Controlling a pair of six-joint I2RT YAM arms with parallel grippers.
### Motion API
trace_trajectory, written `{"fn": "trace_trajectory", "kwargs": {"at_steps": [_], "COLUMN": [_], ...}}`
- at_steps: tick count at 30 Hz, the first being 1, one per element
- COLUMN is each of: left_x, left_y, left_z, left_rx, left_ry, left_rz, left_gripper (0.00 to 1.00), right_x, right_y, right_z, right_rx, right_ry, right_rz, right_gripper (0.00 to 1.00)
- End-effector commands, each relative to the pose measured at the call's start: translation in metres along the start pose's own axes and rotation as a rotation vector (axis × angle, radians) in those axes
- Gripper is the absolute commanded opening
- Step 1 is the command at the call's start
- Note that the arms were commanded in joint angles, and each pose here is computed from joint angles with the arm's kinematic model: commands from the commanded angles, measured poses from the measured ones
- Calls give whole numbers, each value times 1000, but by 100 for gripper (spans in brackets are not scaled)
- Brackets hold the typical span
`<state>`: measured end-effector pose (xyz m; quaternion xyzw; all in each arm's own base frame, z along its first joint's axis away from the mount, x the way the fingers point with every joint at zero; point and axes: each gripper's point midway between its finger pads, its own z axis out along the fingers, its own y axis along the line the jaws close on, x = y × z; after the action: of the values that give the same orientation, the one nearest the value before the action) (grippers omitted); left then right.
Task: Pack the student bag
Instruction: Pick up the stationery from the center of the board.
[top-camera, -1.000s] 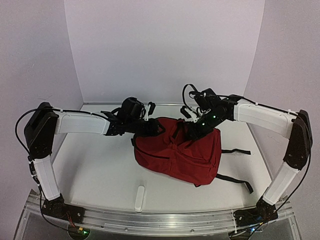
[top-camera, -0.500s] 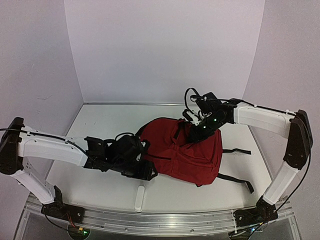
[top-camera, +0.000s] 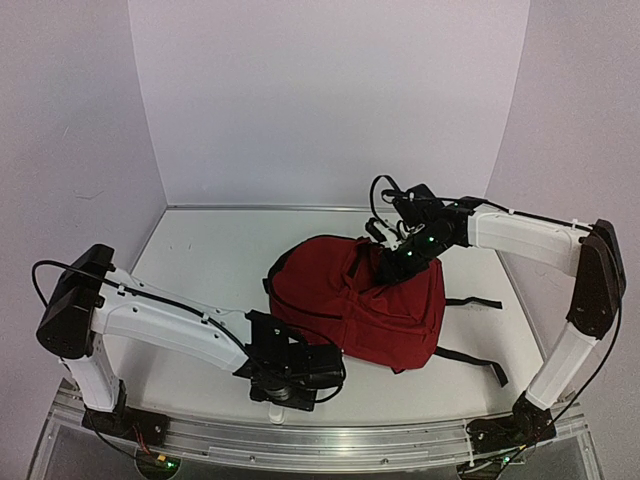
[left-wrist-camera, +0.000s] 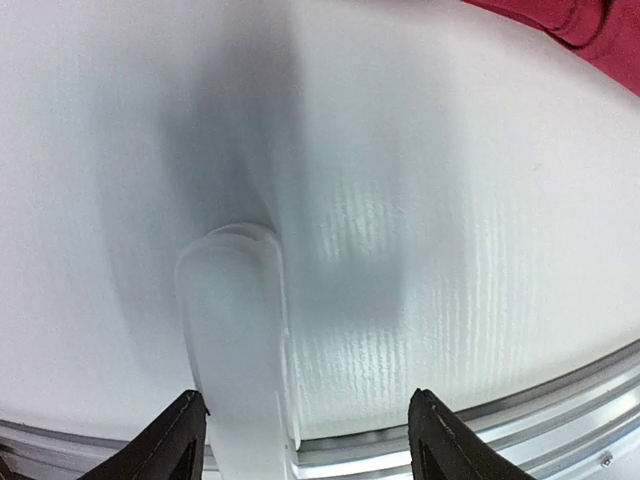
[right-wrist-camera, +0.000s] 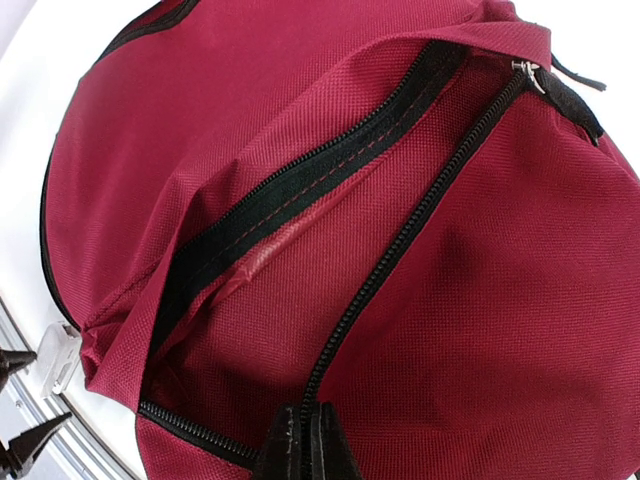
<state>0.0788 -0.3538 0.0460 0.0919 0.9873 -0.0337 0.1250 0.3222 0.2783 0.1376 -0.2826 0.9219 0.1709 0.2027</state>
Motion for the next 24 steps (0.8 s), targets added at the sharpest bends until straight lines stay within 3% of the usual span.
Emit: {"fn": "trace_trajectory", "kwargs": {"at_steps": [1,7,11,17,24], "left_x": [-6,-7,-11,-4,-12], "left_y": [18,38,35,19,25], "left_z": [-6,1,3,30,40], "left_rx": [-65,43,135,112,124], "left_ry": [-34,-8,-8,45,47], "left_rz": [-44,-154,-143,-82,-142], "left_gripper": [70,72,71,61,50], "right_x": [-3,-6,-7,-7,-6], "right_y": [-7,-4,-3,-3,-4], "right_z": [-7,-6,-5,-4,-5], "right_rx": [17,2,-4,-2,-2], "right_ry": [-12,-14,-14,-10,-12], "right_rz": [9,12,12,15,13], "right_gripper": [0,0,0,0,0]}}
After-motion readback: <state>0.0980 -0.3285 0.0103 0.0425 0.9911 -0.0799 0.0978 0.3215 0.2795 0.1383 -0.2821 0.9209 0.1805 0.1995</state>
